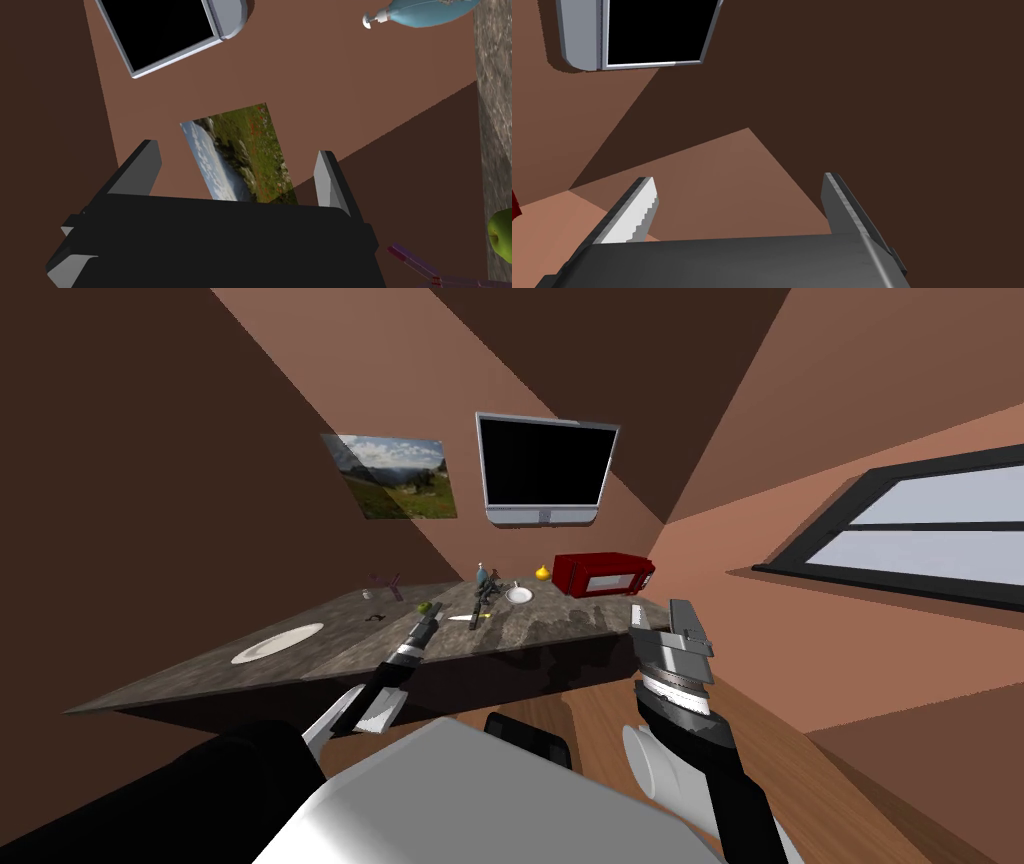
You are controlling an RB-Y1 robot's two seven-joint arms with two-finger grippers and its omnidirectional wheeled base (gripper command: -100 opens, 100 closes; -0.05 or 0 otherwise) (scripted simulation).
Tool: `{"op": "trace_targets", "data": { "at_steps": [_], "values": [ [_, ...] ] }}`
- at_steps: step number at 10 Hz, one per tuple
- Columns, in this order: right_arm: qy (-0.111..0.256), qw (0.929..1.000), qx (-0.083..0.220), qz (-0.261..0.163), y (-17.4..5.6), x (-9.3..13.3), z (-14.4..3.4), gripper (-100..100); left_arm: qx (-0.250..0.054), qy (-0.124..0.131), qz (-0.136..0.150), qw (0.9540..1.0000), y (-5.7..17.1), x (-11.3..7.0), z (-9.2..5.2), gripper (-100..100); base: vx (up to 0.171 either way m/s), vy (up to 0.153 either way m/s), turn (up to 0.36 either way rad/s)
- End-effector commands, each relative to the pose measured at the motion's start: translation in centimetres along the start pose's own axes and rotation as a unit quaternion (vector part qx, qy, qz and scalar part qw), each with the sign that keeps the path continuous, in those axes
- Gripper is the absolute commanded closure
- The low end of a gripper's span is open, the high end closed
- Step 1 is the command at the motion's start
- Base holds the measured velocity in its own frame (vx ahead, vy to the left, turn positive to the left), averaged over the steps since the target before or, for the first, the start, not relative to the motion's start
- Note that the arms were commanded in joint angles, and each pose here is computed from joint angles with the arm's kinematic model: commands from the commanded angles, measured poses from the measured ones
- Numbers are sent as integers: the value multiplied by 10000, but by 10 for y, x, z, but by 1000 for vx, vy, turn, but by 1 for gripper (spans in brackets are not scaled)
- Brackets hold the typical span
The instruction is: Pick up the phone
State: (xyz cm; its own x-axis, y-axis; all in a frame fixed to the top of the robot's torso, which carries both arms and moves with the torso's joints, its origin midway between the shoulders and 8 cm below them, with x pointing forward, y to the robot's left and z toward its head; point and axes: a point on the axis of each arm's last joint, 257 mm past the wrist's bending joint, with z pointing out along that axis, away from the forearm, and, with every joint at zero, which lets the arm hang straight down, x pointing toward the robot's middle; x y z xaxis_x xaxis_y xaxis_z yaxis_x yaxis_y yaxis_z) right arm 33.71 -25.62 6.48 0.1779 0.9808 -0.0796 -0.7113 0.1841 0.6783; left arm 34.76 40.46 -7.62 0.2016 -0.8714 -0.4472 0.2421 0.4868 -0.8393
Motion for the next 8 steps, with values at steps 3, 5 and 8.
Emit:
{"op": "trace_targets", "data": {
  "at_steps": [3, 5, 8],
  "values": [
    [0, 10000, 0, 0, 0, 0, 0, 0, -446, 110, 367, 9983, 27, -29, -5, -100, -6, -9, -101],
    [0, 10000, 0, 0, 0, 0, 0, 0, -644, 171, 537, 9963, 39, -44, -5, -100, -8, -3, -97],
    [0, 10000, 0, 0, 0, 0, 0, 0, -811, 308, 760, 9933, 47, -57, -2, -100, -9, 4, -95]
  ]
}}
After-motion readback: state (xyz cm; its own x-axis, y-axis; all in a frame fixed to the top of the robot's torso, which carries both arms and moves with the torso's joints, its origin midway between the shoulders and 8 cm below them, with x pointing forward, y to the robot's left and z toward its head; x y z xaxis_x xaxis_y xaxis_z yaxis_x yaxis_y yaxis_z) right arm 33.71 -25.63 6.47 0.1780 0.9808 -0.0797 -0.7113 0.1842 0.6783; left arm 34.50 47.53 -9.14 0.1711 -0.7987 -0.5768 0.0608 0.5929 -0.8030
